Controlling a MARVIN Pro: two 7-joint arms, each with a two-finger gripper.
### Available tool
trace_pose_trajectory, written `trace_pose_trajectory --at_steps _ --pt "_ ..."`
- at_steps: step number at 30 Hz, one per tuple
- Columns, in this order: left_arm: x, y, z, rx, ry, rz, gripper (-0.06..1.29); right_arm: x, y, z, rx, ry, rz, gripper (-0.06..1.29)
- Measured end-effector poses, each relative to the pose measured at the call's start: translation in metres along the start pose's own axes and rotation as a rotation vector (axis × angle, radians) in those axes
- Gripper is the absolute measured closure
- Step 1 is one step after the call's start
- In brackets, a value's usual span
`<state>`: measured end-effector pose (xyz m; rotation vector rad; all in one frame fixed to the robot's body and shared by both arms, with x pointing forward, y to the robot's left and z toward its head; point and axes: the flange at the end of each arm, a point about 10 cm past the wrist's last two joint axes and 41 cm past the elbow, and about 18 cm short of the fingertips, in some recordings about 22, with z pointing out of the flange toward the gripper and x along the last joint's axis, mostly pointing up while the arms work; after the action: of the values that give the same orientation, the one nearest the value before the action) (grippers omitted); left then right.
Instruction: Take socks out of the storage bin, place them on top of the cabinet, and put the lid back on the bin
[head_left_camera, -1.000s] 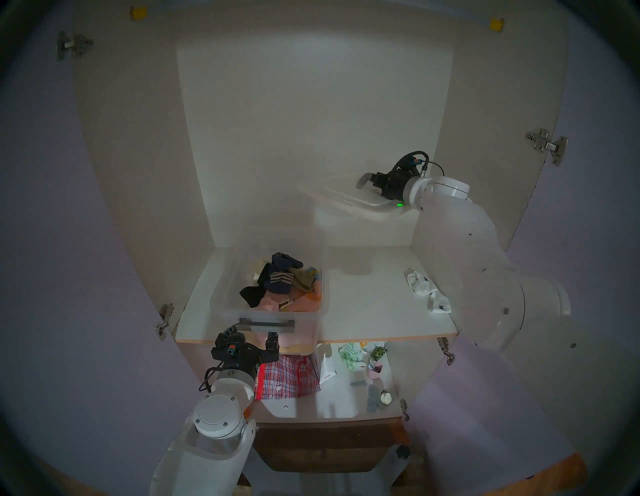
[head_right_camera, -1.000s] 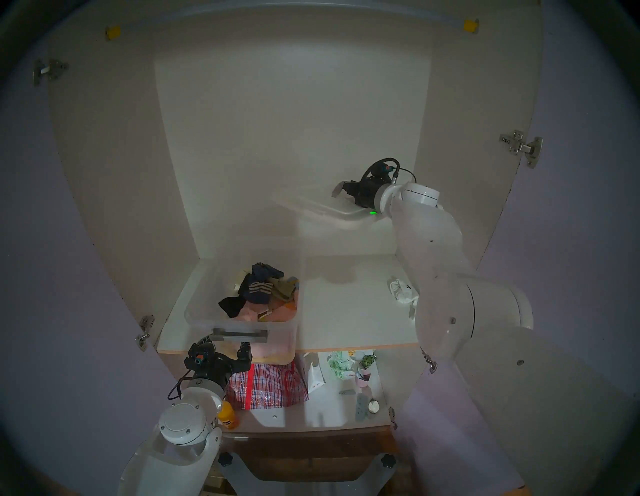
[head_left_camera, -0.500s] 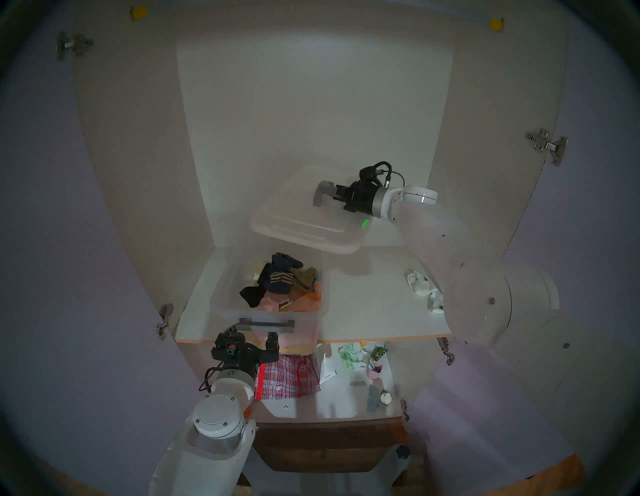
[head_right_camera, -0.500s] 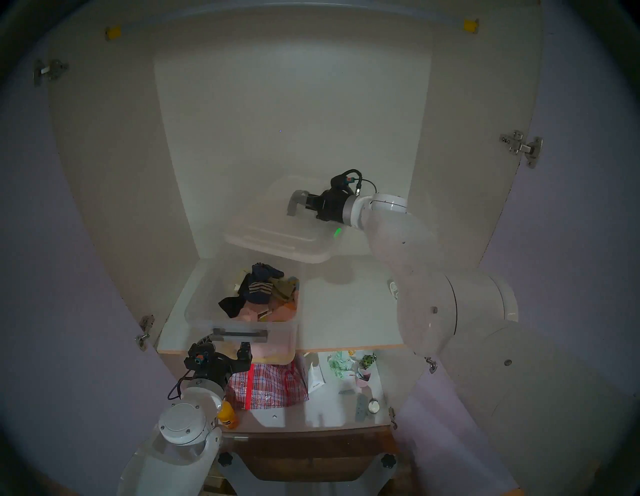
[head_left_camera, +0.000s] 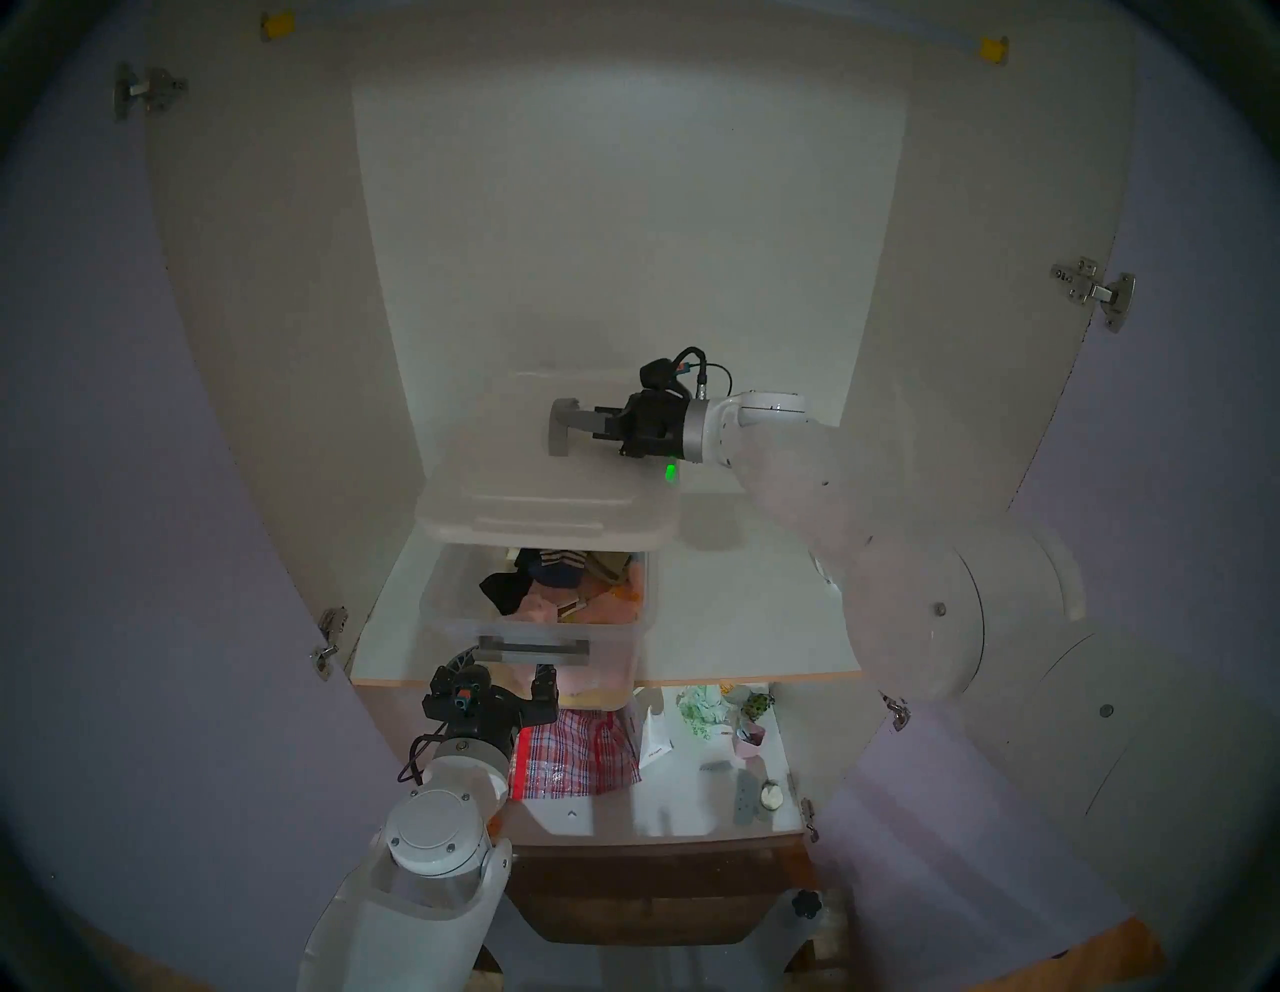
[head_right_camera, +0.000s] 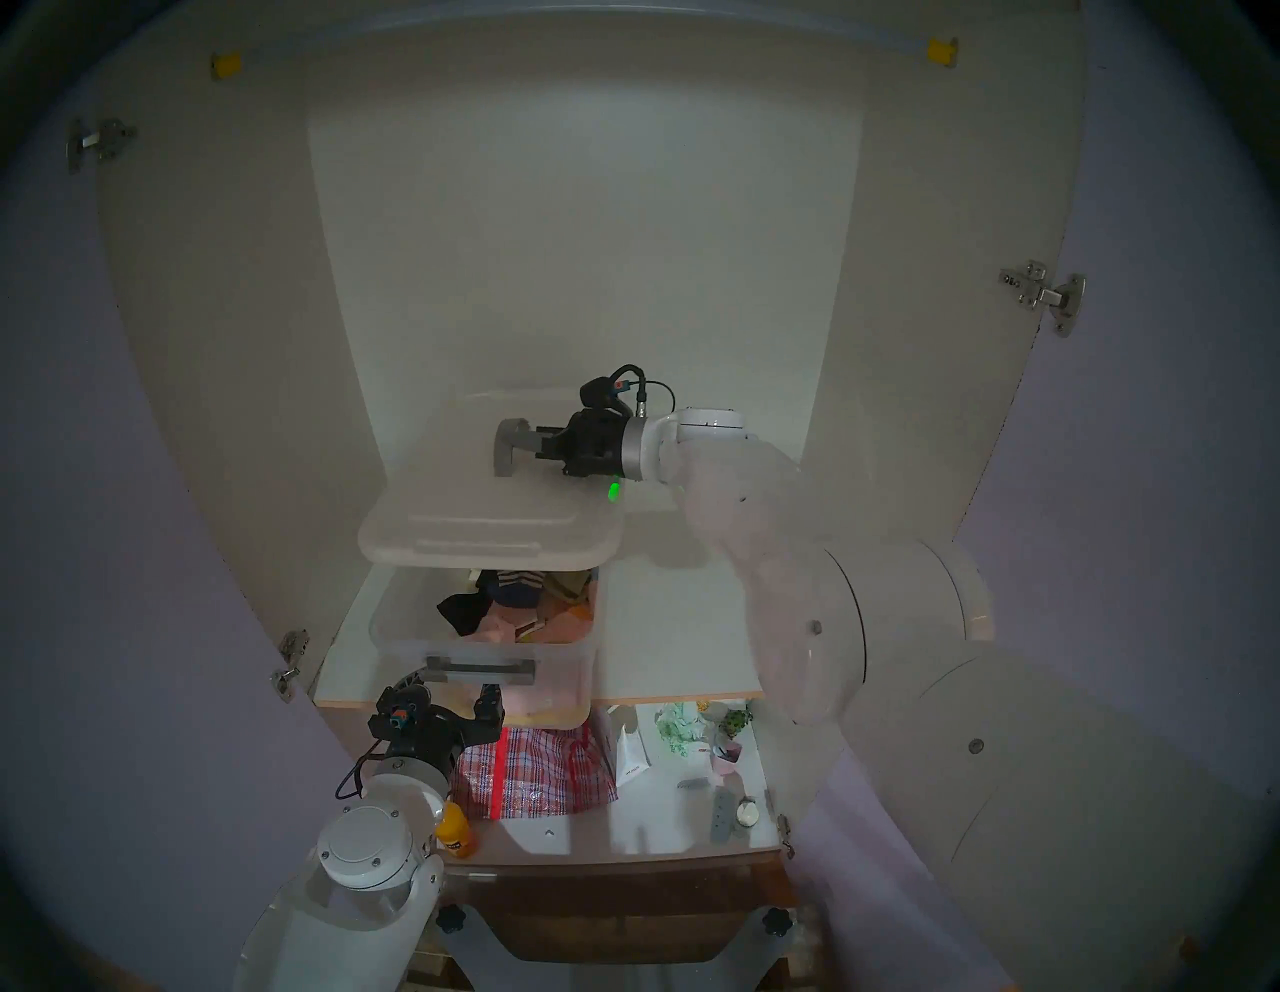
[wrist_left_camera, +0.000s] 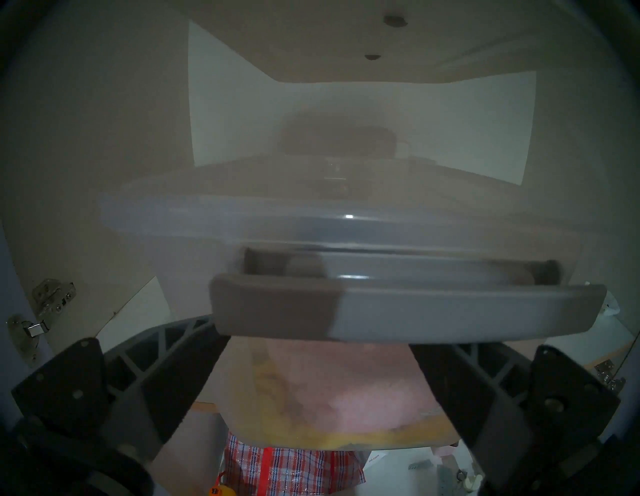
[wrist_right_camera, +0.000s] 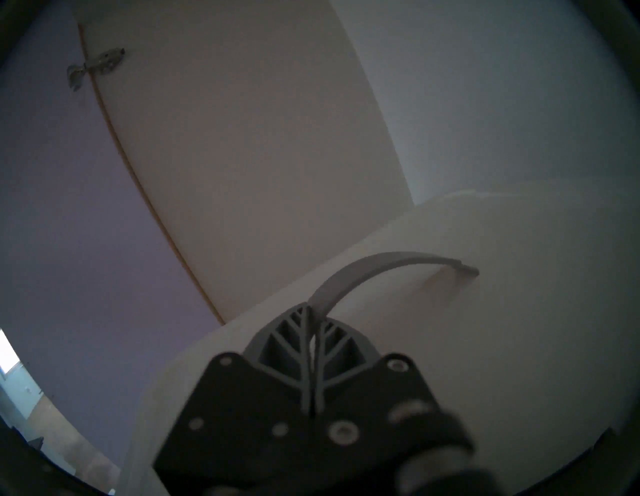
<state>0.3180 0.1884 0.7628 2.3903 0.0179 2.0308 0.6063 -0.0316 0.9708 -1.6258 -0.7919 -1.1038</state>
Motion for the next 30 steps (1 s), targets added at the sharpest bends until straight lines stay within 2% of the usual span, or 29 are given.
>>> trace_pose_trajectory --at_steps 5,11,24,30 --pt "0.000 0.000 0.000 0.001 0.000 0.000 -0.02 -0.019 0.001 0.007 -0.010 -0.034 -0.010 1.25" --pt "0.000 0.000 0.000 0.002 -0.001 -0.001 -0.02 -0.037 0.004 0.008 -0.022 -0.051 0.010 1.25" --pt "0.000 0.000 0.000 0.006 -0.002 -0.001 -0.02 -0.084 0.011 0.000 -0.038 -0.095 0.065 1.25" --pt "-0.001 0.001 0.000 0.008 -0.003 -0.002 -0.02 -0.096 0.011 0.001 -0.037 -0.111 0.077 1.25"
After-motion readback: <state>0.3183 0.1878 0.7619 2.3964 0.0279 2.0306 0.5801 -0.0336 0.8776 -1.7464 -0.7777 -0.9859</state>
